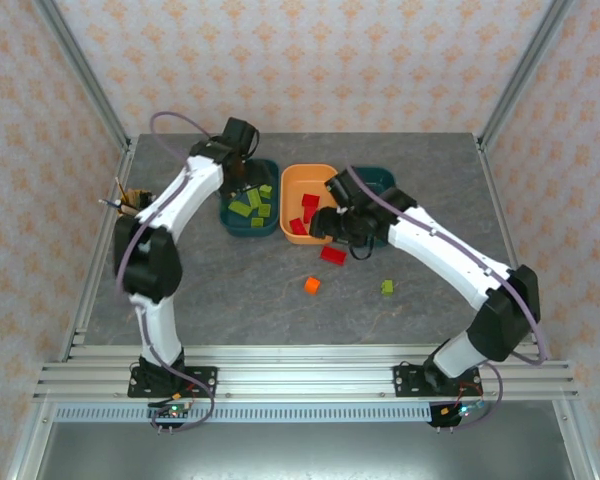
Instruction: Sort the legos into containers by color
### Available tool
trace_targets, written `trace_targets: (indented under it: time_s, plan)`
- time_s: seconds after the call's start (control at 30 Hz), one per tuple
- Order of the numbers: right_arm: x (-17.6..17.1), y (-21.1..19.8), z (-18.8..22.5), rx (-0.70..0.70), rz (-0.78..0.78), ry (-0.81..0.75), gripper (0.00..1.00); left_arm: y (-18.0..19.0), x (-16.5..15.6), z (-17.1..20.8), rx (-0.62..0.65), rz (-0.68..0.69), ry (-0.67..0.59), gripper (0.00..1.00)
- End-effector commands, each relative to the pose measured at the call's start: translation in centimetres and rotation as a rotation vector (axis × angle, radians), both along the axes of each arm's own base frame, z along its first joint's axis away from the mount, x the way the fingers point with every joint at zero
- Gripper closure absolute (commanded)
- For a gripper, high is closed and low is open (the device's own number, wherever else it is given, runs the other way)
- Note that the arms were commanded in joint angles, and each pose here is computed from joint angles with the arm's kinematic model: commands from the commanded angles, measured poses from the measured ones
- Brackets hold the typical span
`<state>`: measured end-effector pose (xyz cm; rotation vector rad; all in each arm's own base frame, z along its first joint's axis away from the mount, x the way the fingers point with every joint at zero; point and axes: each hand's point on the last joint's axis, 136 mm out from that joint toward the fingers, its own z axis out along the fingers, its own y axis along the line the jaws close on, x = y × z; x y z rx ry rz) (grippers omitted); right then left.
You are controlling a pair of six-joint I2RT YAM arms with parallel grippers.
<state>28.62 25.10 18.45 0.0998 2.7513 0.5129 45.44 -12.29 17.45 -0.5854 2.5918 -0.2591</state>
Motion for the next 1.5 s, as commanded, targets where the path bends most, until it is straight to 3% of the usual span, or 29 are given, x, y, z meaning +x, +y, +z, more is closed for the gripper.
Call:
trace_targets:
  time_s: [0.0,0.27,0.53,0.9,1.1,1.27,1.47]
  plan:
    - [-2.9,-1.1,-4.8,-0.150,-0.039,0.141,0.33,-1.0,-4.9,1.5,0.007,-0.011,-0.036,0.17]
    - [-5.8,1.8,-10.5,-0.176,-0.238,0.338,0.28,-2.6,-18.5,-1.0,-0.037,-0.095,-0.045,0.13]
    - [-5.6,2.8,-13.7,-0.154,-0.344,0.390,0.28,-1.8,-25.9,-3.0,-0.142,-0.134,-0.066,0.12]
    - [-4.6,3.1,-16.4,-0.204,-0.344,0.392,0.45,0.0,-27.4,-1.7,-0.172,-0.113,-0.122,0.13]
    - [-4.2,3.0,-16.6,-0.220,-0.328,0.373,0.65,-0.4,-27.2,-1.5,-0.183,-0.123,-0.131,0.13]
    - [-3.3,2.1,-14.1,-0.260,-0.280,0.289,0.72,-1.2,-26.8,-1.4,-0.201,-0.140,-0.132,0.13]
    - [-0.9,-2.0,-7.1,-0.293,-0.263,0.130,0.74,-3.9,-24.6,1.0,-0.232,-0.184,-0.158,0.14]
